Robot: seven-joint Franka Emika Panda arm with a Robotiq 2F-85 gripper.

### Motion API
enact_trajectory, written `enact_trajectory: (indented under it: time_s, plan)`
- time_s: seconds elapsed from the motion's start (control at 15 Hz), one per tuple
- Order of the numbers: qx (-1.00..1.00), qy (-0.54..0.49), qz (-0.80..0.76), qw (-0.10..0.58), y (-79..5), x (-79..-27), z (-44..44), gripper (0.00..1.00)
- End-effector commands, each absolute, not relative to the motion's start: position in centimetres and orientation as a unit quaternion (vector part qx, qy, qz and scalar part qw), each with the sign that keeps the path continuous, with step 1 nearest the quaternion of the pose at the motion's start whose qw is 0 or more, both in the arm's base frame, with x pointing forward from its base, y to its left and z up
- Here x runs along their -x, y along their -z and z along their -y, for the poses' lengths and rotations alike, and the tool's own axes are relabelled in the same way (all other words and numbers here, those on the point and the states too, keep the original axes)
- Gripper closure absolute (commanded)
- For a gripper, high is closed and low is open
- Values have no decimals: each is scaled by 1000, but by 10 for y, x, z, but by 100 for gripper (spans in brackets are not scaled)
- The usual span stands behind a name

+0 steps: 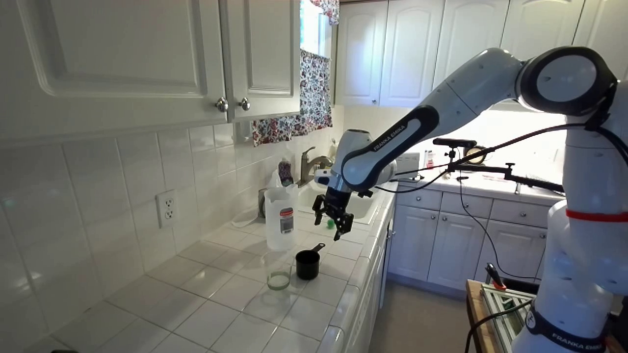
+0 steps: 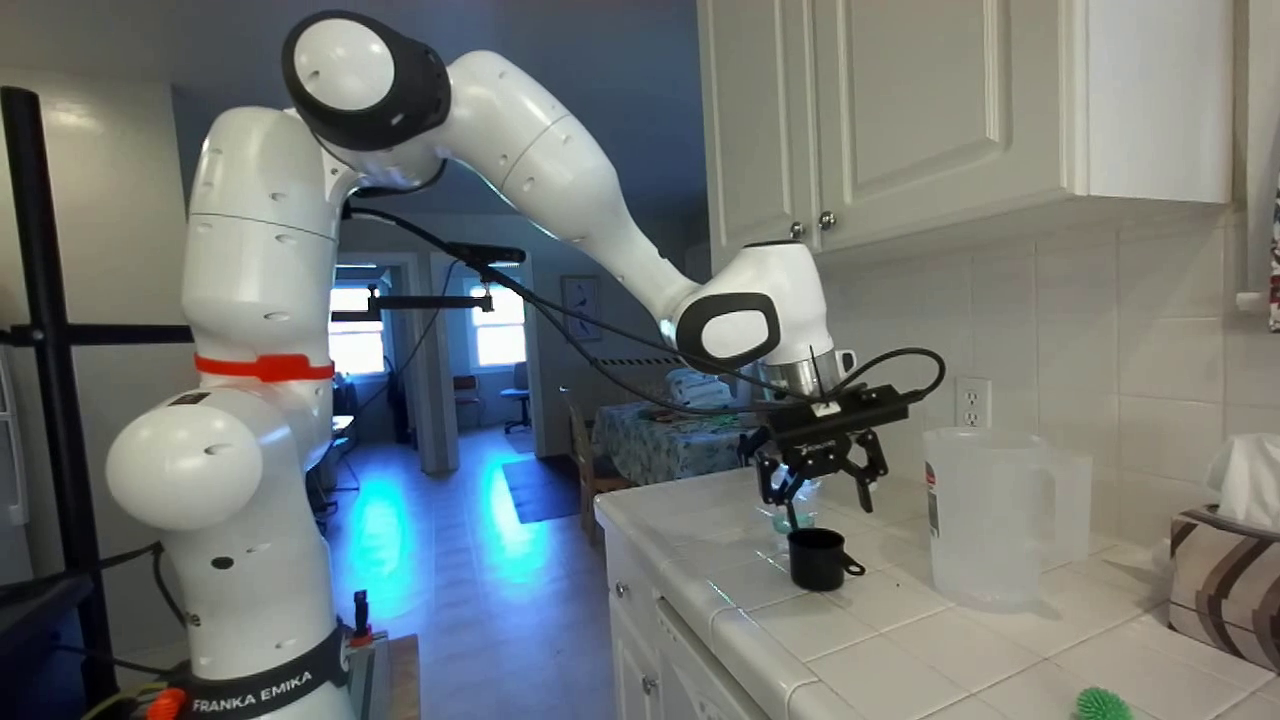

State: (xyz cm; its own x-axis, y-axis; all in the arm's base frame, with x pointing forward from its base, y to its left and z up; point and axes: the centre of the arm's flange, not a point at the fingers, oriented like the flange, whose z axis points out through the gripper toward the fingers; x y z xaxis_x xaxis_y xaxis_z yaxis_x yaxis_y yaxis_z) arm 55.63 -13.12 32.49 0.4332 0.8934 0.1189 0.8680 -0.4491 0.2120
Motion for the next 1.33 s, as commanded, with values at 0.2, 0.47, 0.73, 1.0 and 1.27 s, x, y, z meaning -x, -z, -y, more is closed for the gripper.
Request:
enact_trajectory:
  time_s: [0.2, 0.47, 0.73, 1.0, 1.27]
  plan:
    - [-813, -74, -573, 69, -300, -582, 137, 0]
    - [-807, -66, -583, 70, -287, -587, 139, 0]
    - [-807, -76, -582, 67, -279, -592, 136, 0]
    - [-805, -76, -584, 68, -274, -596, 130, 4]
    - [-805, -75, -585, 66, -270, -600, 127, 32]
